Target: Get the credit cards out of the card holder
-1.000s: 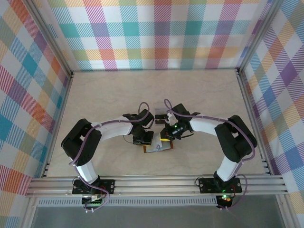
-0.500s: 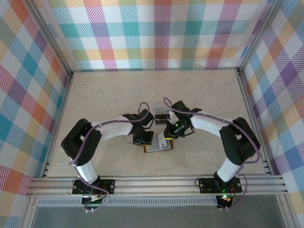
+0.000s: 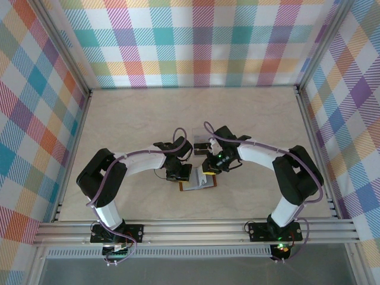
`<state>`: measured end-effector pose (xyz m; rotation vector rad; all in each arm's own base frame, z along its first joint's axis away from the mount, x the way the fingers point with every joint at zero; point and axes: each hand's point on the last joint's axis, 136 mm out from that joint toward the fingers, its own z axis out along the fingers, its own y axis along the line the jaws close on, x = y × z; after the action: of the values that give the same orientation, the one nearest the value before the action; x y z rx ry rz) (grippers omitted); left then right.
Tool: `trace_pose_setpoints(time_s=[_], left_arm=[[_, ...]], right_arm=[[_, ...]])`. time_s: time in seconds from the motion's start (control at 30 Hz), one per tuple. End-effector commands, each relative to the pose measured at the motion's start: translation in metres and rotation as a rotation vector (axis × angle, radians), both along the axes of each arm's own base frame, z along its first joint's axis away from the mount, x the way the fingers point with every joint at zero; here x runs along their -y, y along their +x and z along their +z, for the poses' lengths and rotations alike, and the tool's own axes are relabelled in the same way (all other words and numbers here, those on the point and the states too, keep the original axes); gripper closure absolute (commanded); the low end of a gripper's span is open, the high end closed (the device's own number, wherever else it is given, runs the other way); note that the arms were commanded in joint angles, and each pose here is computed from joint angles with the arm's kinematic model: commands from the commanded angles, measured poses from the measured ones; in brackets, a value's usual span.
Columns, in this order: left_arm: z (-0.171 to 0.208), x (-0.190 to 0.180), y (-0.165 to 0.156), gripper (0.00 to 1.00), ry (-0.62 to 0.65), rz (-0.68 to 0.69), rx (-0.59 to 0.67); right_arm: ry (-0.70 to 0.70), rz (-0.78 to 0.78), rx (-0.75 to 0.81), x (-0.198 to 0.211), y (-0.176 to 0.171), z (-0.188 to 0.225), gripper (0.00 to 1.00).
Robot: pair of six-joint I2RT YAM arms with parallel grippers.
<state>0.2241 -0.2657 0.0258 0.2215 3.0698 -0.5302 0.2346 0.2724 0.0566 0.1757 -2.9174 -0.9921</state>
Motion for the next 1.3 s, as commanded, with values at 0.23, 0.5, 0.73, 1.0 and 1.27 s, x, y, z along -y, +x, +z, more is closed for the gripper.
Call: trace_pose_setpoints(time_s=[0.23, 0.5, 0.73, 1.0, 1.27], left_arm=[[-0.014, -0.011, -0.013, 1.00, 0.069, -0.022, -0.040], [-0.012, -0.028, -0.020, 1.00, 0.109, -0.025, -0.021], [-0.012, -0.050, -0.032, 1.00, 0.150, -0.022, -0.004], [-0.005, -0.059, -0.037, 1.00, 0.134, -0.014, 0.021], [0.014, -0.050, -0.022, 0.98, 0.080, -0.004, 0.090]], right_arm=[[-0.010, 0.004, -0.008, -0.002, -0.001, 0.000, 0.91], [-0.078, 0.011, 0.082, 0.012, 0.005, 0.024, 0.95], [-0.119, 0.063, 0.181, 0.020, 0.012, 0.044, 0.96], [-0.191, 0.298, 0.427, 0.029, 0.030, 0.075, 0.97], [-0.285, 0.833, 0.781, 0.032, 0.054, 0.104, 1.00]])
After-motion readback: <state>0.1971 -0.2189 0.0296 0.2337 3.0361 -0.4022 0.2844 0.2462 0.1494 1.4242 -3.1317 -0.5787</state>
